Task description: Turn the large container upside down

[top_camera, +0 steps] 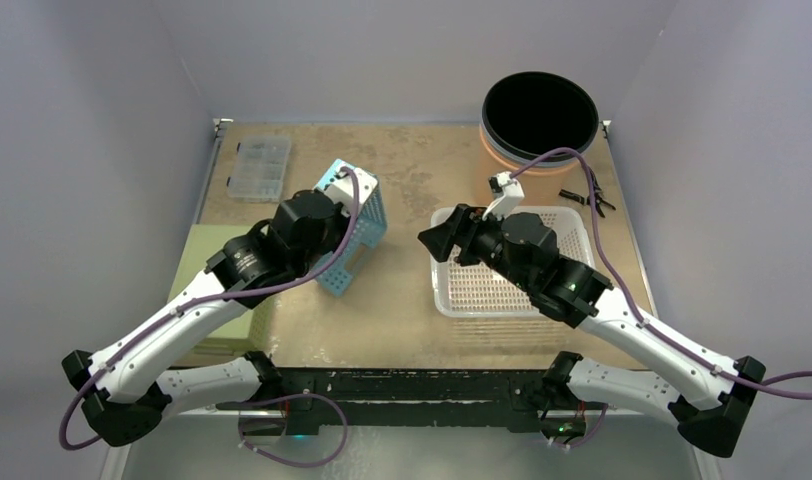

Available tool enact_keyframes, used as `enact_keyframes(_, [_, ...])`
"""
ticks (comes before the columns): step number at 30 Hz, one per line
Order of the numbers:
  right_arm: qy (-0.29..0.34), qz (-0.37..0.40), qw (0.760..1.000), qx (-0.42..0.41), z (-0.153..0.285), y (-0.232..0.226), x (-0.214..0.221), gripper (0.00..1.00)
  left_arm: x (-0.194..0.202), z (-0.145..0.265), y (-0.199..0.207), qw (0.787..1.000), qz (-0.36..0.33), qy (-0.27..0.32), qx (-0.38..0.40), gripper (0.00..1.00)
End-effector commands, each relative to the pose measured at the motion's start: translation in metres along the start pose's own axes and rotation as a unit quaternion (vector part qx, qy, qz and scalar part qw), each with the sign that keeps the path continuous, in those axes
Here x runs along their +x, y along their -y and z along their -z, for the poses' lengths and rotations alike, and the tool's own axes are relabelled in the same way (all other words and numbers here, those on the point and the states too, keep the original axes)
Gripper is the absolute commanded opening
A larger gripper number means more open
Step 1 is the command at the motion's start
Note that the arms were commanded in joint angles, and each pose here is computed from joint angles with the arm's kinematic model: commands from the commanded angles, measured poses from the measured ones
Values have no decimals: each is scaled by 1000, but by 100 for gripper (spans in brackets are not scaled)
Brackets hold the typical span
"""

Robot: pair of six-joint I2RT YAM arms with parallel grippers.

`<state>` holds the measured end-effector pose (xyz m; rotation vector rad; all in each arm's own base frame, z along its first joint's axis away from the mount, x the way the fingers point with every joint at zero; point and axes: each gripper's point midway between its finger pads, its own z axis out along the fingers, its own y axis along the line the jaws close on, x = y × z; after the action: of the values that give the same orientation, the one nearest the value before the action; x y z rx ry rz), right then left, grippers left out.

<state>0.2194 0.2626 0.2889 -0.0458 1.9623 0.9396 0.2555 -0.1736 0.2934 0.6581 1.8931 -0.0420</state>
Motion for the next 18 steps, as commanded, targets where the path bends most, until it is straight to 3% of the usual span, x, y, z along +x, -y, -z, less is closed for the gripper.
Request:
enact_keyframes(1, [39, -19, 999, 9, 4, -3, -20, 74, -27, 0, -25, 995, -77, 7, -56, 0])
enact_keyframes(4, [45, -35, 998, 33, 7, 5, -22, 76, -15, -10, -22, 991, -113, -25, -67, 0])
enact_keyframes(8, [48, -50, 996, 61, 8, 17, -20, 77, -6, -12, 0, 991, -122, -20, -58, 0])
enact_keyframes(18, [53, -72, 989, 119, 7, 37, -20, 84, 30, -9, 99, 987, -156, -33, 0, 0])
